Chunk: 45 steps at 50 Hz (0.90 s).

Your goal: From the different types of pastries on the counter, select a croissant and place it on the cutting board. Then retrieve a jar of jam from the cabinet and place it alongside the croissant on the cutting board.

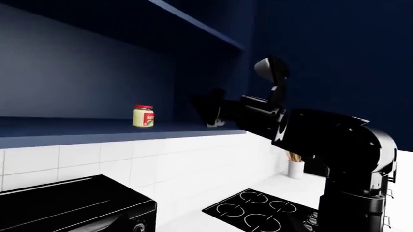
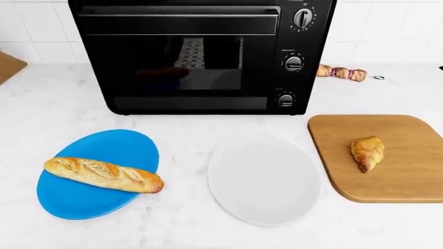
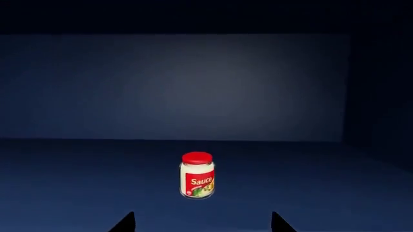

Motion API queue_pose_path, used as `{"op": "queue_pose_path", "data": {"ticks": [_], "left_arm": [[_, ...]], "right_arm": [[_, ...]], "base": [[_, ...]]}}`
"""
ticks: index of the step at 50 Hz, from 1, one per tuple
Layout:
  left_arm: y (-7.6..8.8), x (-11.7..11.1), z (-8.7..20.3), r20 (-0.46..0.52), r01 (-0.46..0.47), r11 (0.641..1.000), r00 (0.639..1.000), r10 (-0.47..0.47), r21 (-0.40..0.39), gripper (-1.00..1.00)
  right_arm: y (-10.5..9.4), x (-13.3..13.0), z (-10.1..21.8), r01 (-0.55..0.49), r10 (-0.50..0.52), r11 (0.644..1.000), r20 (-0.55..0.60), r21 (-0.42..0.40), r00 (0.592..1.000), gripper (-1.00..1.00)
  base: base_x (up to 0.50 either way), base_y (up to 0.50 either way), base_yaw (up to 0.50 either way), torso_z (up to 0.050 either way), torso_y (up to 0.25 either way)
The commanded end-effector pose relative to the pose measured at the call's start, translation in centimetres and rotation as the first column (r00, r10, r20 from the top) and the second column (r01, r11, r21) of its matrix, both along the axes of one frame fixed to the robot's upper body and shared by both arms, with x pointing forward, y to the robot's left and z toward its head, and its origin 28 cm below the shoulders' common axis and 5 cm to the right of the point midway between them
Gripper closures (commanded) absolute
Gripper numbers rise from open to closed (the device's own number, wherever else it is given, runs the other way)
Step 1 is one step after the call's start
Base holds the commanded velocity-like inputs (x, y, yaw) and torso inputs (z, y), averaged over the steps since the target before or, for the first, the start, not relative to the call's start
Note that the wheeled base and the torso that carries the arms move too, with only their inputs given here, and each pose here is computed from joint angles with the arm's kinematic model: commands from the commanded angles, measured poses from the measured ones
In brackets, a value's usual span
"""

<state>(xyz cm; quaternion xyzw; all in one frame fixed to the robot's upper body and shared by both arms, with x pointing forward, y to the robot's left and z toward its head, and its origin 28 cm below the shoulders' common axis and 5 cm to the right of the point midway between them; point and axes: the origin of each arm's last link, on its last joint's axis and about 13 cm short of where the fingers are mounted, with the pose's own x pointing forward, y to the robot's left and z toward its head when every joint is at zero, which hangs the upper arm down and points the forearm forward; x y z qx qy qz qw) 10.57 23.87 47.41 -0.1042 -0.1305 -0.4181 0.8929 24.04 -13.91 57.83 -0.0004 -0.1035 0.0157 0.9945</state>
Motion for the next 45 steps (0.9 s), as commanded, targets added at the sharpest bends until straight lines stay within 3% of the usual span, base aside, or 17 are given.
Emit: {"op": "queue_pose_path", "data": {"ticks": [1, 45], "left_arm": [[0.12, -0.01, 0.14, 0.001, -0.017, 1.0, 1.0, 0.017, -0.007, -1.0], [0.31, -0.43, 0.45, 0.024, -0.035, 0.999, 0.999, 0.035, -0.003, -1.0]], "right_arm": [[0.0, 0.0, 0.0, 0.0, 0.0, 1.0, 0.0, 0.0, 1.0, -1.0], [0.0, 0.0, 0.0, 0.0, 0.0, 1.0, 0.0, 0.0, 1.0, -1.0]], "base": [[0.12, 0.0, 0.0, 0.0, 0.0], [0.12, 0.01, 0.0, 0.0, 0.0]]}}
